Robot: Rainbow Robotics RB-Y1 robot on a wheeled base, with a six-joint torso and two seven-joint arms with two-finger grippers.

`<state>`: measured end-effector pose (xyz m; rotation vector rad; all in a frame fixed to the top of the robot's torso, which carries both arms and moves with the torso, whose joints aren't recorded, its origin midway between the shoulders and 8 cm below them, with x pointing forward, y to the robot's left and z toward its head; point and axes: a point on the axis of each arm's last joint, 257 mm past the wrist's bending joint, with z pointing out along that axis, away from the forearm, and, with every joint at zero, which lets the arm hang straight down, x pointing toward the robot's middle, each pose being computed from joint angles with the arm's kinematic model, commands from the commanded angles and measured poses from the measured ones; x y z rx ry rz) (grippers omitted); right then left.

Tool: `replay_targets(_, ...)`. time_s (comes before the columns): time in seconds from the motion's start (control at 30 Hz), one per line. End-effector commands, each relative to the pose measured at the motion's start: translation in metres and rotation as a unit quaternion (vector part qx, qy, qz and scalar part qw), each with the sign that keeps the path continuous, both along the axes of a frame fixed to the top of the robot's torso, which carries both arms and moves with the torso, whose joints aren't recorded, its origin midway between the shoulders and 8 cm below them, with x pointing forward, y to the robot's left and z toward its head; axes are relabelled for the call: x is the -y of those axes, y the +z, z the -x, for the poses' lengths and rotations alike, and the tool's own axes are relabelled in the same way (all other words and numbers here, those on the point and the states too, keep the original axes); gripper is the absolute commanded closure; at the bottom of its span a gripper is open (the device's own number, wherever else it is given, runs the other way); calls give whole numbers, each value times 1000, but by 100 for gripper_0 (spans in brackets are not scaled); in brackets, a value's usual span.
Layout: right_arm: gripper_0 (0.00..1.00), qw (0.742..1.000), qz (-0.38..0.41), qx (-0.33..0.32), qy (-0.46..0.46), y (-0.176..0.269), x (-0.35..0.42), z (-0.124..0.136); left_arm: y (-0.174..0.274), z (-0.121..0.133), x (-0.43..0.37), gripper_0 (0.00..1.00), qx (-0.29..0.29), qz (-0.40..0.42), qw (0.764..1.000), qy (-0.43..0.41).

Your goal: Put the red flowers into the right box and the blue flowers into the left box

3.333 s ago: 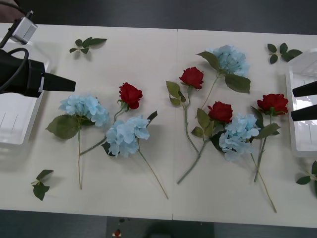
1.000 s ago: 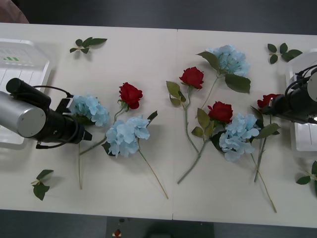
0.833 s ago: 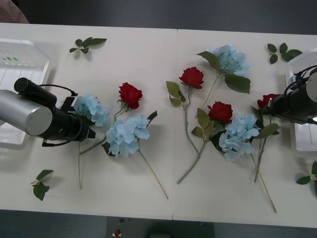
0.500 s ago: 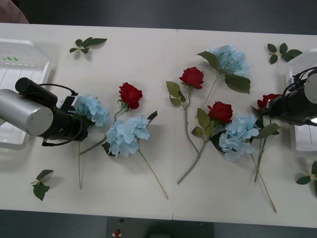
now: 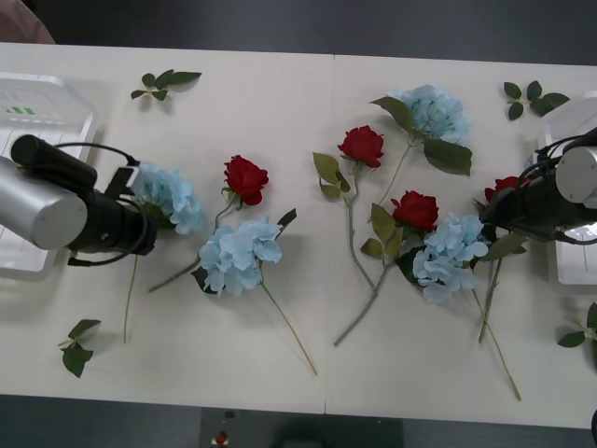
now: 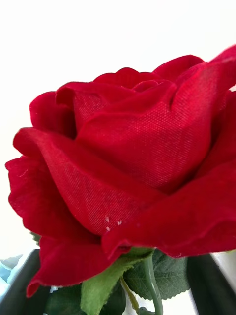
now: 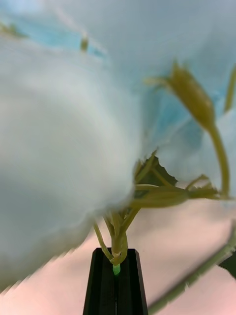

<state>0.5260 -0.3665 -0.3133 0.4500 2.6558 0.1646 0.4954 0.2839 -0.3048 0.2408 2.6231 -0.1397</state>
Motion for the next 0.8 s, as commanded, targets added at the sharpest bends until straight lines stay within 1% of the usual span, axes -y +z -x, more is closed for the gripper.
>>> replay_targets(0.03, 89, 1000, -2, 3, -2, 1, -2, -1, 98, -26, -42, 100, 72, 1, 997, 31)
replay_targets(0.07, 95, 1000, -2, 3, -1, 1, -2, -2, 119, -30, -57, 100, 85, -1, 996, 42)
replay_targets(0.1, 99, 1000, -4, 4, -1, 1, -3, -2, 133, -33, -67, 100, 94, -4, 994, 50)
replay_targets(0.13, 100, 1000, -4, 4, -1, 0, -4, -1, 155, -38, -86, 100, 112, -11, 992, 64)
replay_targets(0.37, 100, 1000, -5, 9, -2, -3, -2, -2, 210, -54, -150, 100, 161, -32, 979, 121)
replay_targets(0.47, 100, 1000, -4, 8, -2, -2, -1, -1, 217, -60, -170, 100, 177, -51, 974, 134)
replay_targets(0.6, 100, 1000, -1, 13, 1, 2, -1, -4, 215, -64, -205, 100, 185, -76, 966, 161)
replay_targets(0.7, 100, 999, 10, 30, 10, 21, 2, -12, 213, -69, -246, 100, 199, -87, 956, 199)
replay_targets(0.8, 100, 998, 22, 47, 18, 47, 5, -16, 200, -68, -275, 100, 197, -94, 950, 224)
